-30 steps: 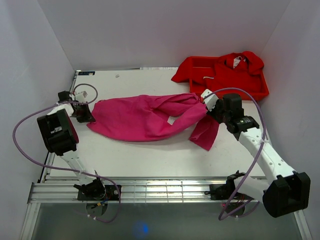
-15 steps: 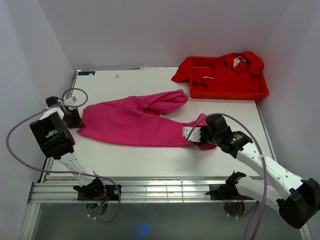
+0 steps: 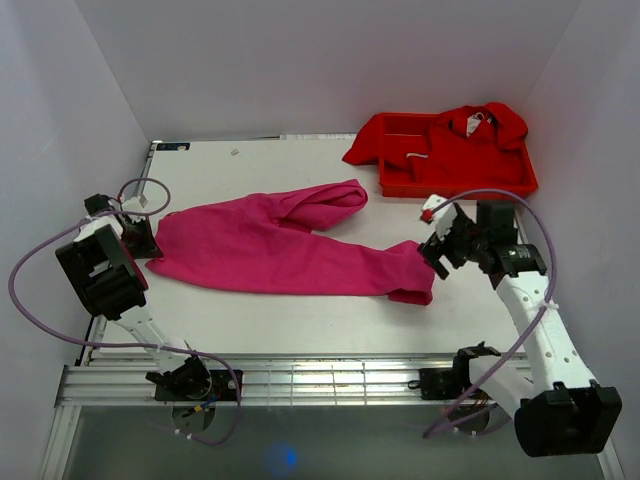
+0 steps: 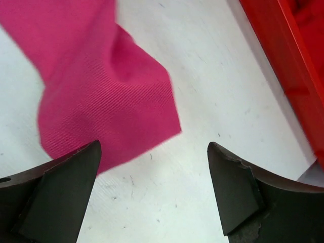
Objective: Fold and stack the trousers
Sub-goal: Flatten the trousers out
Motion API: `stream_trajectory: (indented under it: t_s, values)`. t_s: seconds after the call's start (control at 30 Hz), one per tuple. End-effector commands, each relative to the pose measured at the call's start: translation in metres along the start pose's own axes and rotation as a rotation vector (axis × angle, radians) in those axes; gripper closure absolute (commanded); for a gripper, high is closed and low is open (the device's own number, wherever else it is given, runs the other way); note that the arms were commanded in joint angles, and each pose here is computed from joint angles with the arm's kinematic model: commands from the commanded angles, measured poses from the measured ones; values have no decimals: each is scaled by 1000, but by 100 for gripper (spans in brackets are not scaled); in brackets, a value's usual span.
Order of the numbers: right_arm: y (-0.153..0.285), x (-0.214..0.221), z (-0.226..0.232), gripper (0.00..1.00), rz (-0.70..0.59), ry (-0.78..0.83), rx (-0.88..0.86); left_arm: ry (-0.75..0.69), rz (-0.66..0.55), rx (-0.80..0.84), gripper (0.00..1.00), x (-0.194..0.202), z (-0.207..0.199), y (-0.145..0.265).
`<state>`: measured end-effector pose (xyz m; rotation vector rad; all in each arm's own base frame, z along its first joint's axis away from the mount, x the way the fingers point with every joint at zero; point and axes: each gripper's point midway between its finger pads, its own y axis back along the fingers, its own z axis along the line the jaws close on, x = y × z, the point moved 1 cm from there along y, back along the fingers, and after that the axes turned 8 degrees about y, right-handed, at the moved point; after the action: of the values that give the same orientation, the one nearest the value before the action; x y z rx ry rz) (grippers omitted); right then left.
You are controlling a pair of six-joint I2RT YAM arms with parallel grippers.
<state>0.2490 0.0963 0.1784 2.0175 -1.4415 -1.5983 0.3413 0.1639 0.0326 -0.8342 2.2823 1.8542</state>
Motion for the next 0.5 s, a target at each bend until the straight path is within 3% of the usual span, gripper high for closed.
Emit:
stream_trajectory:
  t_s: [0.0,0.1,0.27,0.47]
  values:
    - [22,16,-32,10,-53,-223,44,-4,14,-43,100,3,12,1]
    - [22,53,-53,10,-24,-475,64,7,13,-38,100,1,11,1]
    - [-11,109,-35,1,53,-930,-105,15,9,-30,100,-3,9,2]
    - [-40,109,-10,0,-49,-1165,-234,24,8,-25,100,-4,8,4]
